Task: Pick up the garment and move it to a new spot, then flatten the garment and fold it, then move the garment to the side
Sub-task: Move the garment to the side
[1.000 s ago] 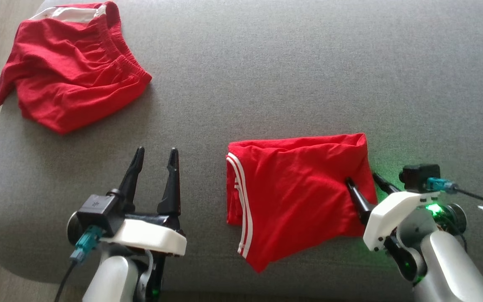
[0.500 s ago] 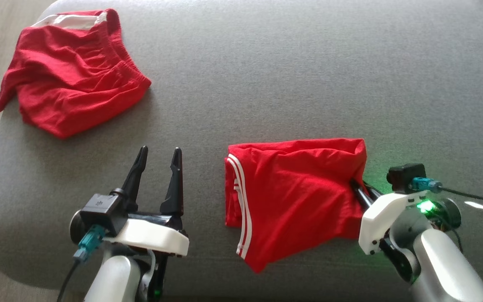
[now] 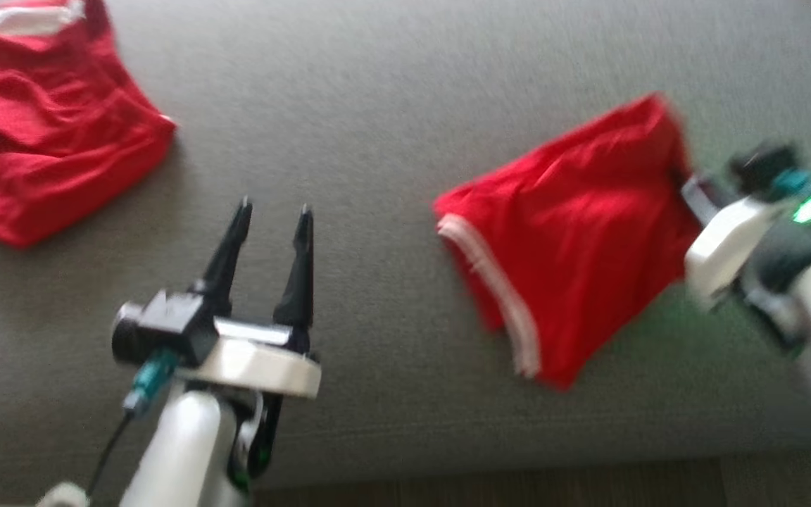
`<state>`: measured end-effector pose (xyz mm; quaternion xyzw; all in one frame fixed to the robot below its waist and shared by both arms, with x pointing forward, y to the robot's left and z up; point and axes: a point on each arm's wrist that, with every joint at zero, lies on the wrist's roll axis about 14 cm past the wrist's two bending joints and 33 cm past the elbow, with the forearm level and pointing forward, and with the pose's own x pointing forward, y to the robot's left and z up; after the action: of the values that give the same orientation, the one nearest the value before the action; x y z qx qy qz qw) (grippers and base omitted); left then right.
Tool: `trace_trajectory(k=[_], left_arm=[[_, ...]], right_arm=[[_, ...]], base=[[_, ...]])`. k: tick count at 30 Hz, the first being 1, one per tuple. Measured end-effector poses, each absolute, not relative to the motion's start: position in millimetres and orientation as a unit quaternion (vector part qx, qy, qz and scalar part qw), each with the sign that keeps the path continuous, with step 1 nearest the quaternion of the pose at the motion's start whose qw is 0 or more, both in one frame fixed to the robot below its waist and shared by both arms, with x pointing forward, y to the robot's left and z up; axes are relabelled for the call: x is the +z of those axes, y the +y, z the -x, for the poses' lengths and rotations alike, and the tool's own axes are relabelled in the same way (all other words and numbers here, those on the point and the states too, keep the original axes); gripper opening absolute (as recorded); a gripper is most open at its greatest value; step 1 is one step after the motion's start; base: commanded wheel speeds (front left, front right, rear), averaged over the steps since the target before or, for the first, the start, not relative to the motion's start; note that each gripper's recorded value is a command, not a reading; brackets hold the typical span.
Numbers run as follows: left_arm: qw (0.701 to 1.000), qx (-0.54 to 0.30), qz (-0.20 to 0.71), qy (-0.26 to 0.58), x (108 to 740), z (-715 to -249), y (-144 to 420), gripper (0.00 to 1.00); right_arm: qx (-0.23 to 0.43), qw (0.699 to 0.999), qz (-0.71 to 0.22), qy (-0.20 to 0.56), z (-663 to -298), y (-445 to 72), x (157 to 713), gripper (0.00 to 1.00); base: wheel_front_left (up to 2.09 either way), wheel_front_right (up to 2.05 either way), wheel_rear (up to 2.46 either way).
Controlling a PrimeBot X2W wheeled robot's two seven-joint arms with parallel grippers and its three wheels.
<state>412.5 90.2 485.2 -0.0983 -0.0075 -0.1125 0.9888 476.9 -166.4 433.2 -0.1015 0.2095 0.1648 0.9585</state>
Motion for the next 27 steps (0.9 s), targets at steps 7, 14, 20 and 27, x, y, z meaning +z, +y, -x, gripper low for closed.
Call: trace_trajectory(k=[7,14,20,27], left_arm=[[0.978,-0.185,0.085,-0.034,488,-458,50,1.0],[0.962,-0.258,0.073,-0.052,477,-500,5,1.0],[0.956,-0.279,0.085,-0.046,462,-513,-12,1.0],[0.956,-0.278,0.09,-0.028,446,-514,-13,1.0]], right_arm=[[0.115,0.955,0.177,0.208,-513,-240,446,0.0],[0.031,0.946,0.227,0.227,-538,-328,455,0.0],[-0.055,0.944,0.216,0.243,-540,-388,456,0.0],[-0.115,0.937,0.218,0.248,-535,-427,456,0.0]], base=[[0.0,0.0,0.0],[0.0,0.0,0.0],[0.0,0.0,0.0],[0.0,0.0,0.0]])
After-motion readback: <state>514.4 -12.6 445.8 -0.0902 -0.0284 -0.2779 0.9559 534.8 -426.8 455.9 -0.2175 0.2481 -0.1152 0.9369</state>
